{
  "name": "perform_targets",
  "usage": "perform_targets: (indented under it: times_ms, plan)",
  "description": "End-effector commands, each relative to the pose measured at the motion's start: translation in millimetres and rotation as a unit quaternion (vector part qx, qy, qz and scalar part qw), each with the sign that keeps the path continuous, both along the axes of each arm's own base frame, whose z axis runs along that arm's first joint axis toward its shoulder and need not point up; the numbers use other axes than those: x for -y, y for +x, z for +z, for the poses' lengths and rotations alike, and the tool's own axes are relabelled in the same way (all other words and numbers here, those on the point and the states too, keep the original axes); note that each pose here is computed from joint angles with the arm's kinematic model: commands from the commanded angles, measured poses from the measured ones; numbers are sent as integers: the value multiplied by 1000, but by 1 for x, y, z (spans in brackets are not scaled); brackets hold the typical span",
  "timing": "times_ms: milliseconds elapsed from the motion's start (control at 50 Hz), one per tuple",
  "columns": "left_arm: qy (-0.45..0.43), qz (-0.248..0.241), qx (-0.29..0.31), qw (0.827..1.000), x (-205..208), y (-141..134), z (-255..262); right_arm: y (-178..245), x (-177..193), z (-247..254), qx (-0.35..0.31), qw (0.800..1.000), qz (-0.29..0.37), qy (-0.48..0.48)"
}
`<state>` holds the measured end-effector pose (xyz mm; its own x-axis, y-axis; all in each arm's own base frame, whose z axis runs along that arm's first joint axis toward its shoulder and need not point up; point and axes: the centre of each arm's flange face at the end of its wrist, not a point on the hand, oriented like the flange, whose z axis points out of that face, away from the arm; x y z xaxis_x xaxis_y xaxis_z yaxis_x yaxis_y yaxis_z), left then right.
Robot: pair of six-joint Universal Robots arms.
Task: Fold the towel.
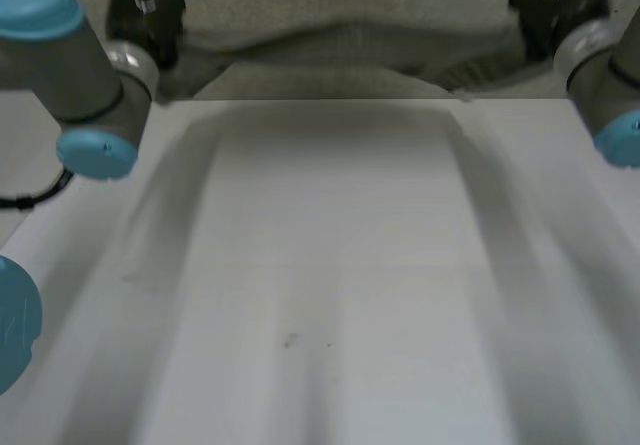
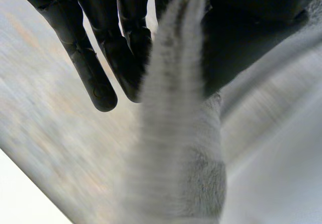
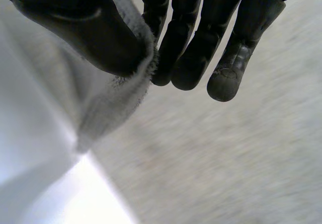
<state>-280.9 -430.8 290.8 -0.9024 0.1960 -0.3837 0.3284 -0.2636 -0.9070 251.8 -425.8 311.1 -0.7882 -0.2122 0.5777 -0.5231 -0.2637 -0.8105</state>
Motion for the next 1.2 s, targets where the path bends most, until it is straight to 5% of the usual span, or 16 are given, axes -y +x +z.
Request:
perform_targets:
  times_ms: [20, 180, 420, 520, 560, 700, 740, 800, 1200]
  plan:
    - [165, -9, 105, 981, -27, 10, -126, 2, -28, -117, -59, 979, 61, 186]
    - [191, -25, 214, 958, -62, 19, -187, -8, -56, -165, -109, 956, 67, 263]
    - [176, -28, 262, 948, -125, 42, -134, -53, -111, -106, -148, 945, 37, 290]
    - [177, -31, 265, 947, -170, 58, -97, -80, -172, -106, -246, 879, 66, 403]
    - [184, -39, 269, 945, -179, 59, -93, -85, -180, -104, -261, 870, 71, 413]
    - [209, -93, 285, 931, -192, 53, -92, -84, -171, -81, -261, 899, 59, 346]
    - [205, -104, 297, 927, -173, 45, -101, -81, -144, -75, -225, 924, 35, 306]
    - [194, -99, 304, 927, -147, 36, -108, -72, -109, -84, -199, 937, 27, 286]
    - [161, -55, 309, 936, -24, 0, -164, 4, -1, -163, -198, 957, 22, 211]
